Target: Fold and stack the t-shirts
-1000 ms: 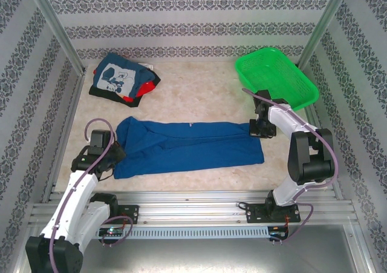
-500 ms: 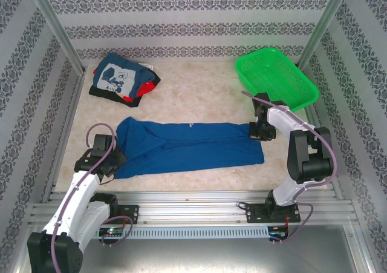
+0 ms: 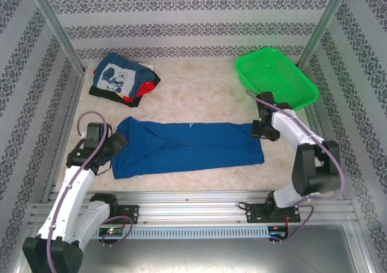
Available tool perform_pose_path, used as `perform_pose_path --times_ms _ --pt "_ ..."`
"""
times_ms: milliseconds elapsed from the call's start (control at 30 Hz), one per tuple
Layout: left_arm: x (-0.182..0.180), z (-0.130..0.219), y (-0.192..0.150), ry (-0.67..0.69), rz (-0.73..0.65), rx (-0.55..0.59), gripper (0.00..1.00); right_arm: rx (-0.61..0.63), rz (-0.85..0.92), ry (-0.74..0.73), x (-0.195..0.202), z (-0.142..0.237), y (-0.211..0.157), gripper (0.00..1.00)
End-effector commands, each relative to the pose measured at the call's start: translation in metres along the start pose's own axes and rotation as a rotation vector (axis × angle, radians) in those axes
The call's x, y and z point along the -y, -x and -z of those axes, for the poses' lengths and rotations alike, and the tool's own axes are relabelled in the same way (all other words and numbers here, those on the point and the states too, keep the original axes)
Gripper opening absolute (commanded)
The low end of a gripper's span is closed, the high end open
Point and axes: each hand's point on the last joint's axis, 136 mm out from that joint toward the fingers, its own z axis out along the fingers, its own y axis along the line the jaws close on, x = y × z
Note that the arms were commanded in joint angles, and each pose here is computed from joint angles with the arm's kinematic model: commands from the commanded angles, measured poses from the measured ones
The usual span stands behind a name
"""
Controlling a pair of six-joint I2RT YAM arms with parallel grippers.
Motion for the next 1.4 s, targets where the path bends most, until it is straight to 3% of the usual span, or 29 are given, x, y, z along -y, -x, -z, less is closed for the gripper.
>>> perform_pose_path --times_ms 0,100,300,433,567,733,900,1067,1367 --pt "0.013 -0.009 0.014 0.034 -0.054 -0.030 0.76 0.127 0.009 0.037 -0.009 0.033 0.017 0.57" --pt "0.052 -0.016 0.030 -0.068 -0.118 -0.025 0.76 0.151 0.008 0.125 -0.028 0.045 0.030 0.58" --pt "0.125 -0.036 0.025 -0.234 -0.301 -0.095 0.75 -0.011 -0.005 0.296 -0.081 0.018 0.029 0.50" --pt "0.144 -0.043 0.010 -0.254 -0.357 -0.131 0.74 -0.093 -0.032 0.249 -0.076 0.002 0.006 0.45" --pt "0.144 -0.049 -0.003 -0.266 -0.364 -0.149 0.75 -0.065 -0.101 0.251 -0.056 0.004 -0.006 0.52" --pt "0.146 -0.063 -0.018 -0.262 -0.395 -0.185 0.73 -0.095 -0.147 0.229 -0.033 -0.010 -0.001 0.52" --pt "0.144 -0.080 -0.041 -0.240 -0.382 -0.239 0.70 -0.130 -0.159 0.209 -0.028 -0.034 0.017 0.45" --pt "0.120 -0.091 -0.056 -0.172 -0.301 -0.265 0.64 -0.121 -0.181 0.170 -0.023 -0.057 0.035 0.40" --pt "0.065 -0.108 -0.068 0.029 -0.252 -0.255 0.63 -0.075 -0.143 0.061 -0.009 -0.077 0.055 0.29"
